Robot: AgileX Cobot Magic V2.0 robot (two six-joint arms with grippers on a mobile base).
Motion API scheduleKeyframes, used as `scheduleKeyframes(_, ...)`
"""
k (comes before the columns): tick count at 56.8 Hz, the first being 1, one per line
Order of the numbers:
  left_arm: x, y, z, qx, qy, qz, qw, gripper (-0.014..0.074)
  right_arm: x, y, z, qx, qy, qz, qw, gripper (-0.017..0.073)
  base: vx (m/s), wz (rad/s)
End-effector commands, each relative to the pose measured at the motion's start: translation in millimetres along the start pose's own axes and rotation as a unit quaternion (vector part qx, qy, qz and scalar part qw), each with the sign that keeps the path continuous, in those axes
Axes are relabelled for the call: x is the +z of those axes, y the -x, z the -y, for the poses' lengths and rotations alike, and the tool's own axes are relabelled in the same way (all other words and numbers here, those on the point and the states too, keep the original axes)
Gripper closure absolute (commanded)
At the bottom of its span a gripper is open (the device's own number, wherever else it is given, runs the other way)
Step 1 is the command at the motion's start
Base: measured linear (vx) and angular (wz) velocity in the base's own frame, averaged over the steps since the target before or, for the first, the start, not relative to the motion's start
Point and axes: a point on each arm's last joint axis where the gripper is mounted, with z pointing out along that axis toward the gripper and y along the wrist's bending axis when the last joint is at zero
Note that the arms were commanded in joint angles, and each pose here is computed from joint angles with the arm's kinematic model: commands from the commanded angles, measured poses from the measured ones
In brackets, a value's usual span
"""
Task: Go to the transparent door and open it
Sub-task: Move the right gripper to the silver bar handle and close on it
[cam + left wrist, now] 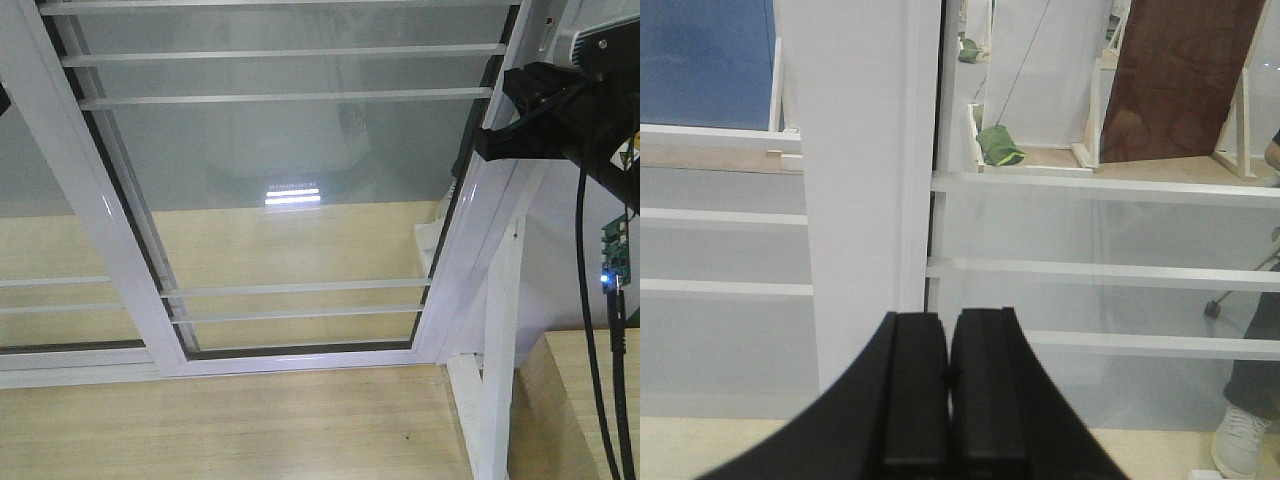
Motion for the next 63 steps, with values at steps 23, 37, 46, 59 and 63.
scheduleKeyframes(23,-4.9,26.2,2.3,-0.002,-0.003,0.082,0.997,-0.0039,-6.4,31.9,3.4,0.012,-0.011,0.109,0.994,-0.0162,0.00,0.00)
scheduleKeyframes(37,-4.6,24.2,2.3,-0.002,-0.003,0.071,0.997,0.0009,-2.5,22.9,38.1,0.050,-0.081,0.099,0.991,-0.0107,0.00,0.00)
scheduleKeyframes(46,-4.6,23.9,2.4,-0.002,-0.003,0.069,0.998,0.0018,14.1,5.3,50.4,0.040,-0.095,0.066,0.993,-0.0062,0.00,0.00)
scheduleKeyframes(59,-4.7,24.5,2.3,-0.002,-0.003,0.072,0.997,0.0019,62.9,-2.0,56.6,0.025,-0.085,0.041,0.995,-0.0038,0.00,0.00)
scheduleKeyframes(63,-4.6,24.3,2.3,-0.002,-0.003,0.071,0.997,0.0019,77.9,-2.2,59.4,0.025,-0.085,0.039,0.995,-0.0036,0.00,0.00)
